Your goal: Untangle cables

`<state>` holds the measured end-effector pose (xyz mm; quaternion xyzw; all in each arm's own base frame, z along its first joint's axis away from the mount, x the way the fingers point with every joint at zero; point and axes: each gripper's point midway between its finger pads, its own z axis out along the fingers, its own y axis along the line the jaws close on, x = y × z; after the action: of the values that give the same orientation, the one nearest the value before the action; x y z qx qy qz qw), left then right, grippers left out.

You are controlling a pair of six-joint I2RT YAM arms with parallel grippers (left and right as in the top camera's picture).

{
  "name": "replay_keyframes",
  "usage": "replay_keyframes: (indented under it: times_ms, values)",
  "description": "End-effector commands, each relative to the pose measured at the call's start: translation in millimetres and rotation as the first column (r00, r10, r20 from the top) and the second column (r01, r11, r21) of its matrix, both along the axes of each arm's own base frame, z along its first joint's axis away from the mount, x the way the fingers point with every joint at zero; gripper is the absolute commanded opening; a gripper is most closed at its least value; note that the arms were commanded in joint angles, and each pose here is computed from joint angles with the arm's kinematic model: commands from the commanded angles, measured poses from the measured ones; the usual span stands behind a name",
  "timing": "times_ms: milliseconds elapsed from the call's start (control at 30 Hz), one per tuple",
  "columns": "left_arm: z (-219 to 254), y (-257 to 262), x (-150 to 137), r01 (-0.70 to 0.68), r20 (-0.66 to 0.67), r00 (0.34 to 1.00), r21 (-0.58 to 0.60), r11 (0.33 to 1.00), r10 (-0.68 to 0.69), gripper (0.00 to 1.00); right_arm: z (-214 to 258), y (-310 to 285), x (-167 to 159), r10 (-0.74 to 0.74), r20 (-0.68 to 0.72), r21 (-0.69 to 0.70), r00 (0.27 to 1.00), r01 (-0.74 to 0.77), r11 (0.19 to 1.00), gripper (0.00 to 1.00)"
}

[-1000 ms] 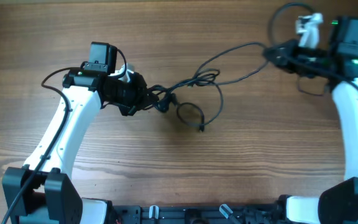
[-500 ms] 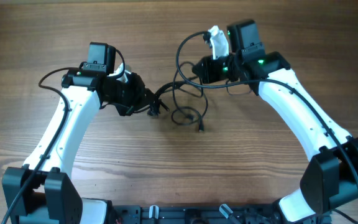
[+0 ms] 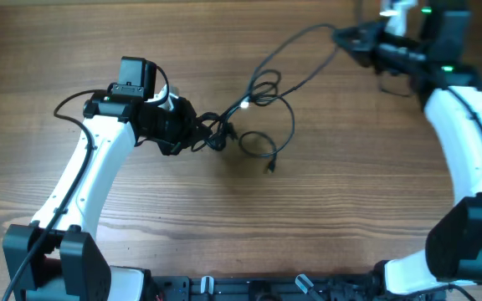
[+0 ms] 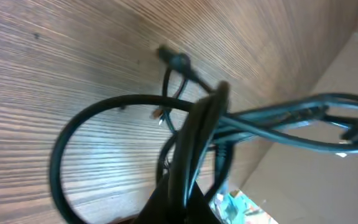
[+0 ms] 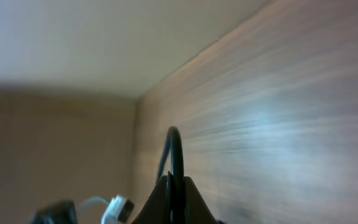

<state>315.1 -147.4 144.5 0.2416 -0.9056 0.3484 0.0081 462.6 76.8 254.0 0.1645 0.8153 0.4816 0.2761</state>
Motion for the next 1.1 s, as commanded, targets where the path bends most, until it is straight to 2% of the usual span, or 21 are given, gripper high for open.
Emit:
replay_keyframes:
  times_ms: [0, 100, 233, 267, 467, 600, 700, 733, 833, 900, 933, 1000, 1067]
  values:
    - [-4, 4, -2, 0.01, 0.002, 1.0, 0.022, 1.0, -0.01, 0.04, 1, -72, 2, -0.221, -0.064, -0.031, 0.973, 0.219, 0.975, 0.04]
    - [-4, 4, -2, 0.01, 0.002, 1.0, 0.022, 1.0, -0.01, 0.04, -18, -120, -5, -0.35, -0.109, -0.118, 0.93, 0.338, 0.934, 0.04]
    - [-4, 4, -2, 0.01, 0.002, 1.0, 0.022, 1.0, -0.01, 0.04, -35, -160, -16, -0.449, -0.13, -0.223, 0.884, 0.416, 0.882, 0.04]
    - [-4, 4, -2, 0.01, 0.001, 1.0, 0.022, 1.0, -0.01, 0.04, -43, -172, -20, -0.491, -0.135, -0.287, 0.86, 0.441, 0.851, 0.04]
    - [-4, 5, -3, 0.01, -0.002, 1.0, 0.023, 1.0, -0.01, 0.04, -78, -204, -50, -0.616, -0.187, -0.553, 0.765, 0.436, 0.71, 0.04]
    - [-4, 5, -3, 0.01, -0.001, 1.0, 0.023, 1.0, -0.01, 0.04, -87, -176, -61, -0.49, -0.237, -0.578, 0.839, 0.284, 0.765, 0.04]
    - [-4, 5, -3, 0.01, -0.001, 1.0, 0.023, 1.0, -0.01, 0.04, -98, -152, -81, -0.395, -0.326, -0.583, 0.859, 0.146, 0.799, 0.07]
    - [-4, 5, -2, 0.012, 0.001, 1.0, 0.025, 1.0, -0.012, 0.04, -101, -145, -87, -0.371, -0.349, -0.586, 0.861, 0.108, 0.803, 0.11]
    - [-5, 6, -1, 0.008, 0.006, 1.0, 0.037, 0.999, -0.009, 0.04, -108, -120, -104, -0.271, -0.416, -0.589, 0.868, -0.03, 0.808, 0.36]
    - [-5, 6, 0, 0.008, 0.014, 1.0, 0.037, 0.999, -0.008, 0.04, -109, -106, -107, -0.222, -0.43, -0.589, 0.875, -0.085, 0.804, 0.49]
    - [-5, 6, 1, 0.008, 0.018, 1.0, 0.037, 0.999, -0.008, 0.04, -110, -98, -108, -0.202, -0.436, -0.587, 0.877, -0.107, 0.802, 0.54]
    - [-5, 7, 2, 0.011, 0.027, 1.0, 0.043, 0.999, -0.012, 0.04, -108, -81, -107, -0.134, -0.426, -0.575, 0.895, -0.154, 0.804, 0.55]
    - [-5, 7, 2, 0.036, 0.046, 0.998, 0.049, 0.998, -0.038, 0.04, -101, -52, -101, 0.031, -0.37, -0.536, 0.928, -0.241, 0.809, 0.57]
